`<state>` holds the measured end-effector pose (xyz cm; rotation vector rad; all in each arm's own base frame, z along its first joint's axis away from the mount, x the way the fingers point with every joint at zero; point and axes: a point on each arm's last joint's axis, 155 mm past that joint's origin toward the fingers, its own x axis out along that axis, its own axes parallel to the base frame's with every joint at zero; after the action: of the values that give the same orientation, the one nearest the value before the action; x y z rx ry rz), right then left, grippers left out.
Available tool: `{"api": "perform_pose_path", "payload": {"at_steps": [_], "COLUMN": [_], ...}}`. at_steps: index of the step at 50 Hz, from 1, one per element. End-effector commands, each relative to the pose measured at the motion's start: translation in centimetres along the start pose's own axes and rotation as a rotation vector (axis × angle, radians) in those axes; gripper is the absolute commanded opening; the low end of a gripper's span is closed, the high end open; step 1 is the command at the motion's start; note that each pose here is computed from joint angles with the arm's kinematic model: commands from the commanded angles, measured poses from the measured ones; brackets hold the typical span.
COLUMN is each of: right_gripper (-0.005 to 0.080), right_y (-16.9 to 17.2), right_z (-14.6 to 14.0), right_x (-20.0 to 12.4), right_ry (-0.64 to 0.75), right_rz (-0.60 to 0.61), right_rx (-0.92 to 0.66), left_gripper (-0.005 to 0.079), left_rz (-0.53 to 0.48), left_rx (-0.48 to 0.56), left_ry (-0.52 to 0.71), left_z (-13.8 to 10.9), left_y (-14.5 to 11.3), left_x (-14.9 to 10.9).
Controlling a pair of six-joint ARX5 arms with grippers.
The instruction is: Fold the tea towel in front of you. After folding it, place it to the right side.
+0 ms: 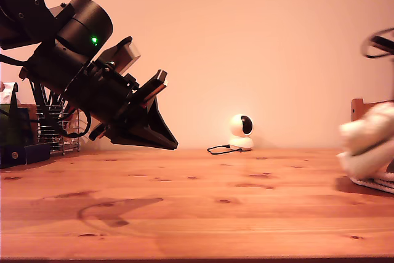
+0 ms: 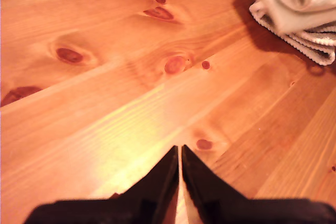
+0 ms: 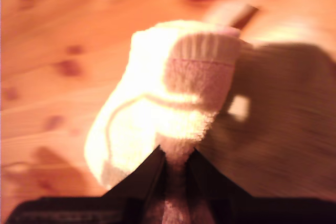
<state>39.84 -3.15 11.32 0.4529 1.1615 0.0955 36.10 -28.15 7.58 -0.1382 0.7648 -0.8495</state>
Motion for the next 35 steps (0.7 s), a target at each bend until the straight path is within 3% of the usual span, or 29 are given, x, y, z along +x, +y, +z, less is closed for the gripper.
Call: {"api": "perform_pose_path", "payload": {"at_steps": [1, 17, 27, 35], "right_gripper": [-0.0013, -0.0010, 0.0166, 0.0238], "right_y": [-0.8, -4.6, -5.5, -6.0], "right_z": [0.0, -0.7, -1.1, -1.2], "right_x": [-0.6, -1.0, -0.1, 0.3], "right_ry": [0.002, 0.037, 0.070, 0.083], "right_rz": [-0.040, -0.243, -0.277, -0.290], "right_rx": [-0.011, -0.060, -0.065, -0.073], "left_gripper": [-0.0021, -0.0021, -0.0021, -0.0021], "left_rz": [0.004, 0.002, 0.001, 0.001], "left_rx": [0.005, 0.009, 0.014, 0.013], "left_ry": [0.016, 0.007, -0.003, -0.003], "left_z": [-0.8, -0.5, -0.3, -0.3], "left_y": [0.4, 0.4, 0.3, 0.3], "left_x": [0.3, 0.3, 0.3, 0.3]}}
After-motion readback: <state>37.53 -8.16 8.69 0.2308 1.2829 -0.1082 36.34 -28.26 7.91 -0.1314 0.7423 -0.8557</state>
